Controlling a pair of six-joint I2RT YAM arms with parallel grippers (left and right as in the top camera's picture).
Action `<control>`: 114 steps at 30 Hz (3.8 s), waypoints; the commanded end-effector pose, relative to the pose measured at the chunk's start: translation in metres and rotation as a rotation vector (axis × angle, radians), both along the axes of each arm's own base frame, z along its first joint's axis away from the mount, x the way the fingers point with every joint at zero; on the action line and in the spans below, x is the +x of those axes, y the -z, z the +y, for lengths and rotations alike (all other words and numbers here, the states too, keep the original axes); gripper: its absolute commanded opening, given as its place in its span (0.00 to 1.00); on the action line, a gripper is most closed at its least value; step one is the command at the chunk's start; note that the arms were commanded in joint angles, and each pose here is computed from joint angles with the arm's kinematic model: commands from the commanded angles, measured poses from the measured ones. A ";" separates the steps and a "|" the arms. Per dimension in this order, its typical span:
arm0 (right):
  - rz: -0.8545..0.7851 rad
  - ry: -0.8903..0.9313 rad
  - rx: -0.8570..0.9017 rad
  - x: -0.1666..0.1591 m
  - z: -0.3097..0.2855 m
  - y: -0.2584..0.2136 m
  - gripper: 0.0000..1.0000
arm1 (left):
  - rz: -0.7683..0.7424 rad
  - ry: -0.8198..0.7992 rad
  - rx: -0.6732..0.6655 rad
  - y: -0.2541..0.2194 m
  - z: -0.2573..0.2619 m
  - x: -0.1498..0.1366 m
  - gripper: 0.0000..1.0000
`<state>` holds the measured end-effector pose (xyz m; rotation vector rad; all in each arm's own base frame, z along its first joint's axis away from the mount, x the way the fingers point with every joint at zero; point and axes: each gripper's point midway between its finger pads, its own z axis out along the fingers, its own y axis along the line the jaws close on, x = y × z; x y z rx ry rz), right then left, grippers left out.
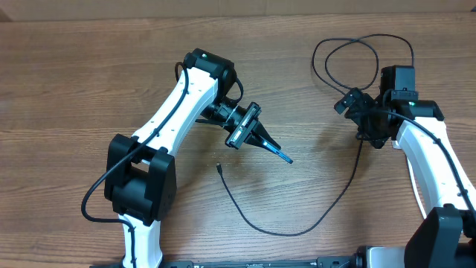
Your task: Plug charger to phone and switch on socket
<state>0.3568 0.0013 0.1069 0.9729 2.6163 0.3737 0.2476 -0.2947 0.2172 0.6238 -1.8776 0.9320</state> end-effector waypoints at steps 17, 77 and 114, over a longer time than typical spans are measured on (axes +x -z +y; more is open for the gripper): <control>-0.004 -0.001 -0.016 0.001 -0.003 -0.001 1.00 | 0.032 -0.055 -0.128 -0.037 -0.007 0.001 0.04; -0.134 -0.016 0.022 0.029 0.004 -0.016 1.00 | -0.993 0.346 0.233 0.081 0.095 0.100 0.04; 0.129 -1.085 -0.056 -0.120 0.267 0.069 0.49 | -0.914 0.045 0.289 0.072 0.187 0.137 0.04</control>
